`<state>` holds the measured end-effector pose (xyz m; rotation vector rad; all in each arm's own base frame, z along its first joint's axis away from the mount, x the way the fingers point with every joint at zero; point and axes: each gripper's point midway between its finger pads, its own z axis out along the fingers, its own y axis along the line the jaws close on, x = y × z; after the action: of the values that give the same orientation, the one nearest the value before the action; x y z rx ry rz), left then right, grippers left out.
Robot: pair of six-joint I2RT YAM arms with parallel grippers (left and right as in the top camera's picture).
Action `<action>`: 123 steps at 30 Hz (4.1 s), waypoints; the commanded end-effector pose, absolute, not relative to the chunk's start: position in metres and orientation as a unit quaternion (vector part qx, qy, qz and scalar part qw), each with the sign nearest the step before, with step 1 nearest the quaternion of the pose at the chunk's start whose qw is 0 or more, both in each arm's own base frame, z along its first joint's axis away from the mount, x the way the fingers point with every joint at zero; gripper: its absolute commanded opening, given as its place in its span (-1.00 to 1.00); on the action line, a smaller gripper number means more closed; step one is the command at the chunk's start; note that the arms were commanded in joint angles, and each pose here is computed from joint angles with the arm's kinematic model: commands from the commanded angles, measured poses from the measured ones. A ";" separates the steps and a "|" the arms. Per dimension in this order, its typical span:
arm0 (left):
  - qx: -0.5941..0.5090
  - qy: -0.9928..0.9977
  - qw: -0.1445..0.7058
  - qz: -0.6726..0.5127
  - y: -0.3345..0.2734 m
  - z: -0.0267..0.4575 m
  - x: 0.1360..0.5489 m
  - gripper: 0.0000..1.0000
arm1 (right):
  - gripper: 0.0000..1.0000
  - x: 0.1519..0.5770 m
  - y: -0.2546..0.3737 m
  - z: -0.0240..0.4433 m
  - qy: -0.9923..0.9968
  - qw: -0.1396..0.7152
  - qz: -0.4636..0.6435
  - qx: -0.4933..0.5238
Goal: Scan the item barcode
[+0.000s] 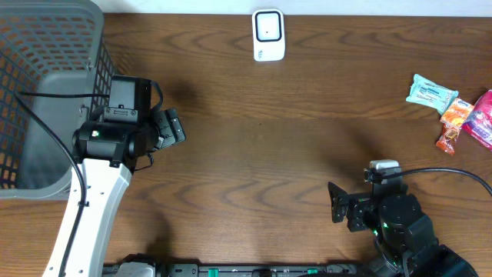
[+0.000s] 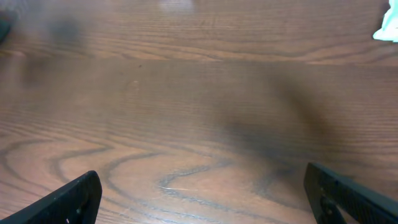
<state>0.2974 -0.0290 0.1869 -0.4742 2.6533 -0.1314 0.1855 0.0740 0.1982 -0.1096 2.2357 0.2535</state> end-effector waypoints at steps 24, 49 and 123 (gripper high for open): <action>-0.176 0.958 0.223 -0.042 -0.025 0.188 0.297 0.77 | 0.98 0.203 0.052 0.187 0.888 0.452 0.079 -0.042; -0.176 0.958 0.223 -0.042 -0.025 0.188 0.297 0.78 | 0.99 0.196 0.041 0.172 0.813 0.573 0.100 -0.028; -0.176 0.958 0.223 -0.042 -0.025 0.188 0.297 0.78 | 0.98 0.244 0.033 0.157 0.732 0.677 0.065 -0.030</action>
<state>0.2974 -0.0290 0.1869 -0.4742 2.6533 -0.1314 0.2442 0.0324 0.1571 -0.0609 1.6478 0.1467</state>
